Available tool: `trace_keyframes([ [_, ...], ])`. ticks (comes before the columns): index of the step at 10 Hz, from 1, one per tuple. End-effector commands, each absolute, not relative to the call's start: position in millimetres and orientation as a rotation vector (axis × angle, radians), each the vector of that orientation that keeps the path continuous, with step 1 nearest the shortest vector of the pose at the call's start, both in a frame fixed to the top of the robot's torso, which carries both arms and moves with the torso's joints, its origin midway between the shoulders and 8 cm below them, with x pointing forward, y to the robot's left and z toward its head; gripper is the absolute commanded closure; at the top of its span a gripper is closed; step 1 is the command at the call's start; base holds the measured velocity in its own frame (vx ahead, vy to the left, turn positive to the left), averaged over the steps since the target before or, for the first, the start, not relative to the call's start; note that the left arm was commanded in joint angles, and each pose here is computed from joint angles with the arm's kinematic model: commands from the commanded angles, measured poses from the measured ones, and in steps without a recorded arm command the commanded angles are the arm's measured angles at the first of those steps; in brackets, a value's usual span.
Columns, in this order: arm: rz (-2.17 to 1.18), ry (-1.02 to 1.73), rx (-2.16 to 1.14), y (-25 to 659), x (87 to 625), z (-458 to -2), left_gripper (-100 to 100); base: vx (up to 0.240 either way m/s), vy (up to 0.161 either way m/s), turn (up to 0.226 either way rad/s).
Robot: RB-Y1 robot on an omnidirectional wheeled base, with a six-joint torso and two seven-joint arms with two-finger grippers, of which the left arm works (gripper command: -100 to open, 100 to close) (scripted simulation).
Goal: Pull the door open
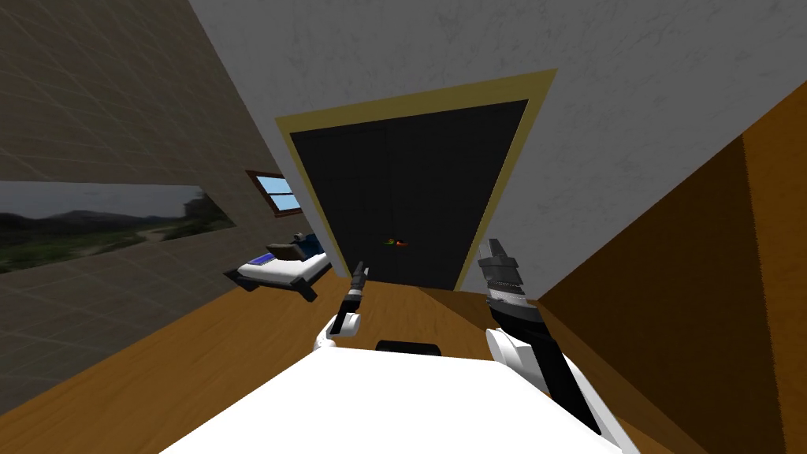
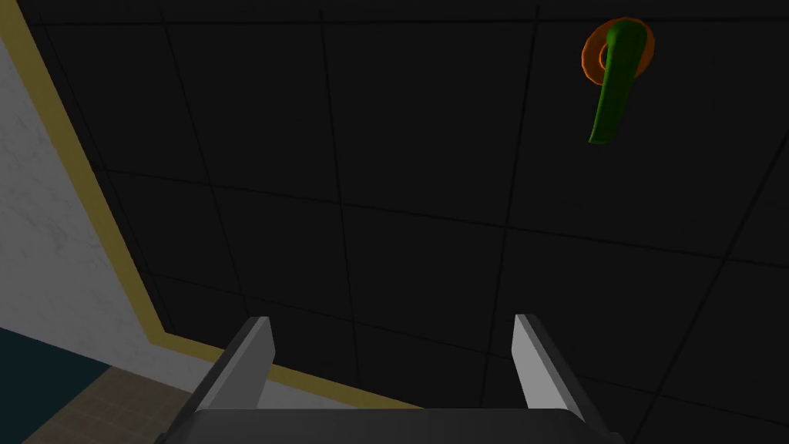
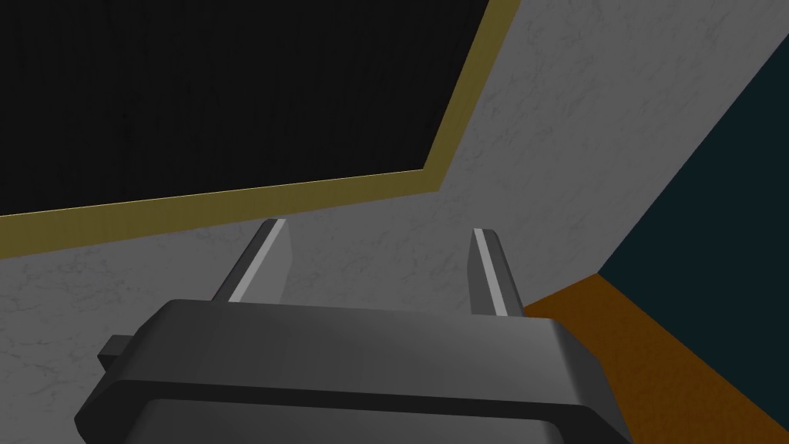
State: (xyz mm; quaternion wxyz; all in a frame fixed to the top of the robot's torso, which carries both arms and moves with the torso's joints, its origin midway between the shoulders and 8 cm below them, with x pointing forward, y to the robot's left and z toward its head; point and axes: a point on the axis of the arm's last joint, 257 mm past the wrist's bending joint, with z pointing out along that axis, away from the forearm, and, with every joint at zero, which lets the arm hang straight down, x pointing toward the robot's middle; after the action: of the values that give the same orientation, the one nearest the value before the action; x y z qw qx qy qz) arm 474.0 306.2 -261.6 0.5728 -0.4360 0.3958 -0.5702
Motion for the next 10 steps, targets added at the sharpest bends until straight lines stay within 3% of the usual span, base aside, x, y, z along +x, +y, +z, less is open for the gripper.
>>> trace_keyframes([
  [1, -1.328, 0.944, -1.039, 308, 476, -273, -100, 0.063, -0.012, -0.047],
  [10, -1.271, 1.024, -1.127, 322, 482, -325, -100, 0.079, -0.004, -0.072],
])
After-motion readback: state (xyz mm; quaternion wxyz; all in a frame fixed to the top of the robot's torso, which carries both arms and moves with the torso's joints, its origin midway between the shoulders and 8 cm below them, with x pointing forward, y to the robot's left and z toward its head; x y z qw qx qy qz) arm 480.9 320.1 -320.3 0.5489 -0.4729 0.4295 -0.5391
